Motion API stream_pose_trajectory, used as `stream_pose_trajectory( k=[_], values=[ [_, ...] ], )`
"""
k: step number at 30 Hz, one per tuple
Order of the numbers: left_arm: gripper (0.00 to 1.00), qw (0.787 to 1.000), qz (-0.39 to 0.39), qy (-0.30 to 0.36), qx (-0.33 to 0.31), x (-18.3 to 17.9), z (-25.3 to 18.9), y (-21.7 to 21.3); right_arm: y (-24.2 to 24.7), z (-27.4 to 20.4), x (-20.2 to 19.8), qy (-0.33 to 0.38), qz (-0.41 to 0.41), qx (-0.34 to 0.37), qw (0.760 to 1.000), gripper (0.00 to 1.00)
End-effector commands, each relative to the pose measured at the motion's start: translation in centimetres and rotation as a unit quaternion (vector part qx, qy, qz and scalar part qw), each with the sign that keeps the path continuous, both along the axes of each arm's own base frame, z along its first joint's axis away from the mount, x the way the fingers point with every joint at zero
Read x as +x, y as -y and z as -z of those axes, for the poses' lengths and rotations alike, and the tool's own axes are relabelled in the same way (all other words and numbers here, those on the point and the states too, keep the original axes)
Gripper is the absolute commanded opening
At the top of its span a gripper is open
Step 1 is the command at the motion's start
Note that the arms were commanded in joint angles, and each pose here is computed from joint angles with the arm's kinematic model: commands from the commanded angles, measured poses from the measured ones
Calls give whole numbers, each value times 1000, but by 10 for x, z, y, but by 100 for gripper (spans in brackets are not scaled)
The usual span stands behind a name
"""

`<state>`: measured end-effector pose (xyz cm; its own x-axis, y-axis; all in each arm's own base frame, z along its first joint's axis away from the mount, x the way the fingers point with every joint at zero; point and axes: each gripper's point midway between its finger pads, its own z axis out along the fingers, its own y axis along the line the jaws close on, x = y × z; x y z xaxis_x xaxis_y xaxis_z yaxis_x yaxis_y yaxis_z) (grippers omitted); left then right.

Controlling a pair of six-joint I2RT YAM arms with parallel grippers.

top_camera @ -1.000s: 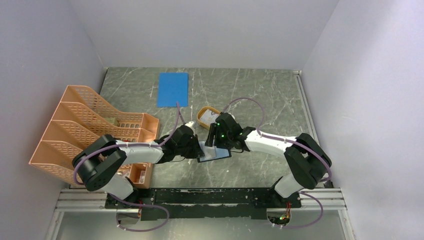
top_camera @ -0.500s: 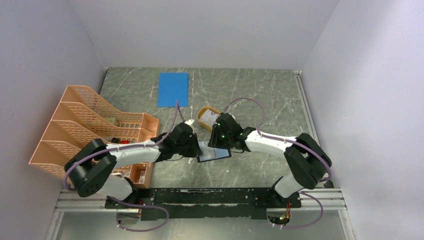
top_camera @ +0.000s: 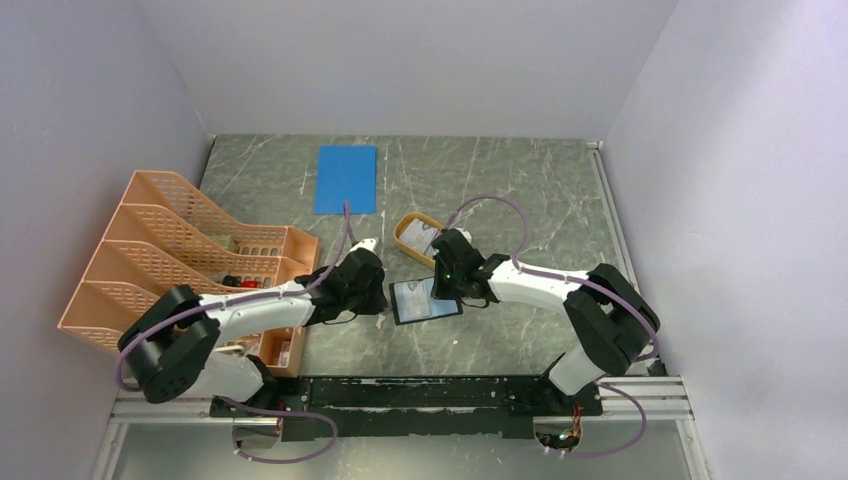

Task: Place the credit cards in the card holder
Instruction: Insert the credit card into the card holder.

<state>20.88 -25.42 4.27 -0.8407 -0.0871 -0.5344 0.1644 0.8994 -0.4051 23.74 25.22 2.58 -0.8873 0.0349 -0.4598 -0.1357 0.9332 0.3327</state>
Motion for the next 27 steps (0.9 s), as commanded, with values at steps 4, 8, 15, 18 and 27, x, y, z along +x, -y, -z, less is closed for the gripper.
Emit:
stream_pose_trajectory(
  k=[4,8,15,18,27],
  values=[
    [5,999,-15,-21,40,1,25,-10,0,10,2,-6,-11,-13,1000,11],
    [5,999,-9,-29,44,-1,32,-9,-3,10,0,-9,-19,-8,1000,11],
    [5,999,-1,-37,39,-3,37,-5,-12,5,-2,-5,-34,2,999,11],
    [5,999,3,-39,35,-4,37,-3,-16,3,-4,-3,-41,3,999,11],
    [5,999,20,-43,19,-7,38,5,-31,1,-9,-2,-55,8,998,12]
  ],
)
